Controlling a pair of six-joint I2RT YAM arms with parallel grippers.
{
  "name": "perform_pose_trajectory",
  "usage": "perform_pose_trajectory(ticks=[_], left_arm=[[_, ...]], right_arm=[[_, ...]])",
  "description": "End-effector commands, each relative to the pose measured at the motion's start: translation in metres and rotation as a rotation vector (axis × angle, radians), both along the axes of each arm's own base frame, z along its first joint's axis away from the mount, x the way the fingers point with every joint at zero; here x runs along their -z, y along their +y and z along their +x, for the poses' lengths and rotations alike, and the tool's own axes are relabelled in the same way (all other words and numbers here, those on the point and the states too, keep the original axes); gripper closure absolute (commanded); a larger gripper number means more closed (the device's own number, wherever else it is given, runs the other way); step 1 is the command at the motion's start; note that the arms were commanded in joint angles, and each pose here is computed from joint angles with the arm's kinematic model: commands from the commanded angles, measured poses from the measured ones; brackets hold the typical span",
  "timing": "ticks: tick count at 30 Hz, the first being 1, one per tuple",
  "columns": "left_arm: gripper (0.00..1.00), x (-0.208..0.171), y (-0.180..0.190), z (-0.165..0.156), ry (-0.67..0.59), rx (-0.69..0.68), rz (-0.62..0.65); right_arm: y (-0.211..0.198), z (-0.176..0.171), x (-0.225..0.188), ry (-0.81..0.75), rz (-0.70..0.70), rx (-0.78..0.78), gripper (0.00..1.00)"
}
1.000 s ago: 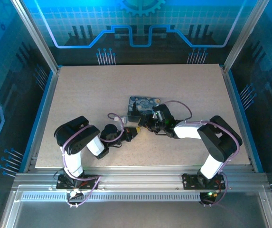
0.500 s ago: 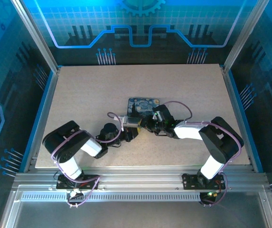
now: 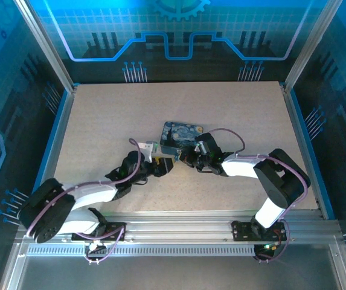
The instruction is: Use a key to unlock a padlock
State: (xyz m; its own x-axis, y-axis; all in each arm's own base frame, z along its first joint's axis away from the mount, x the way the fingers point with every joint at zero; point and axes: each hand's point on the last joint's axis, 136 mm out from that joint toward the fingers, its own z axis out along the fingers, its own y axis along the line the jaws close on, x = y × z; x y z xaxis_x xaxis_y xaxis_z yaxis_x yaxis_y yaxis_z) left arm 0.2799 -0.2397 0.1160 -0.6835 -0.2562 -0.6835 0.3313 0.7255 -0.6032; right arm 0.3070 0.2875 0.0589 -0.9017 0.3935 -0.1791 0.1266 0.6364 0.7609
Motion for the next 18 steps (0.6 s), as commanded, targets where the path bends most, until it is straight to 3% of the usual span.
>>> perform_pose_trajectory(ticks=[1,13,18], left_arm=[[0.36,0.007,0.014,-0.008,0.079,-0.025,0.12],[0.41,0.007,-0.007,-0.017,0.045,0.077,-0.009],[0.43,0.021,-0.009,-0.01,0.09,0.075,-0.066]], right_arm=[[-0.001,0.001,-0.006,0.001,0.021,0.015,1.0],[0.004,0.003,0.0,0.016,0.035,0.006,1.0],[-0.001,0.002,0.004,0.022,0.019,0.015,1.0]])
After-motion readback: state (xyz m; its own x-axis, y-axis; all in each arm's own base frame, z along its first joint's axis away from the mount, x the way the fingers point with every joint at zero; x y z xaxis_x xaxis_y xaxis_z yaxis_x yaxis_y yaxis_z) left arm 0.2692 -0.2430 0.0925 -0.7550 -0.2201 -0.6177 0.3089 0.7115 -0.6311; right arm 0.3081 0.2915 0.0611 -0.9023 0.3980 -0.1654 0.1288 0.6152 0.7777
